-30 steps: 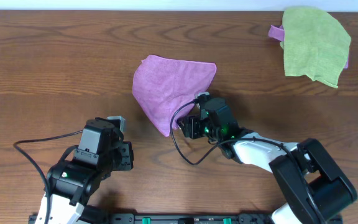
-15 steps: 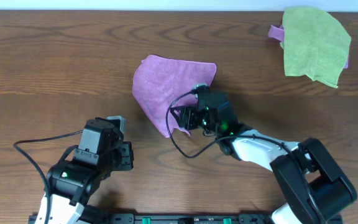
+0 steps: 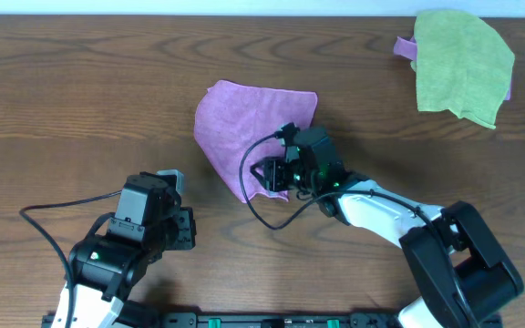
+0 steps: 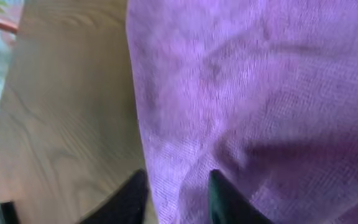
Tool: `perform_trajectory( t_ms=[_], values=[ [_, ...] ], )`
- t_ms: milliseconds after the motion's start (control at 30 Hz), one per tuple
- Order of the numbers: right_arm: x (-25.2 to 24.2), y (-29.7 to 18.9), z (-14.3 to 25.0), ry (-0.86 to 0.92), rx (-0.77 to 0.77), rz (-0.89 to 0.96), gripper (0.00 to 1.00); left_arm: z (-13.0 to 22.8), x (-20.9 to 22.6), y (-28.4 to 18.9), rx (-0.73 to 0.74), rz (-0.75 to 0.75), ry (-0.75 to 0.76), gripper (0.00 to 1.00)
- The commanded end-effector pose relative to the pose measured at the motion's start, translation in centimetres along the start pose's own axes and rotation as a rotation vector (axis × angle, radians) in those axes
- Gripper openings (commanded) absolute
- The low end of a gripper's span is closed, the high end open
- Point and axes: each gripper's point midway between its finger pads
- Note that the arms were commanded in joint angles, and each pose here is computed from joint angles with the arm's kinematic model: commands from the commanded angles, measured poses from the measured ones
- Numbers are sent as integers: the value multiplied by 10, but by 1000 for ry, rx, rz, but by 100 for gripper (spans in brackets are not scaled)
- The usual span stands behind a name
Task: Fold the cloth
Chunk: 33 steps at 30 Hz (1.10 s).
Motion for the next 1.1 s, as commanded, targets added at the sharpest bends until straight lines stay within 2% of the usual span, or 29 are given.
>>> perform_trajectory(
  t_ms=[0,100,133,367,667,1067],
  values=[
    [-1,1,2,-5,19,-6,20,0,2,0,-3,-6,-16,7],
    [-2,1,3,-2,25,-3,10,0,2,0,-3,-6,-16,7],
    [-2,1,3,-2,26,-4,1,0,2,0,-3,-6,-16,7],
    [-7,-2,7,-13,94,49,1,0,2,0,-3,-6,-16,7],
    [-35,-13,37,-8,227,203,1,0,2,0,-3,-5,-16,7],
    [-58,-21,43,-55,250,332,1,0,2,0,-3,-5,-16,7]
  ],
)
Point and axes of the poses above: each gripper's point midway between its finger pads, its own y axis out along the fingers, its own x axis along the line the jaws close on, z = x × y, and after that the axes turned 8 degrees about -y, right-handed
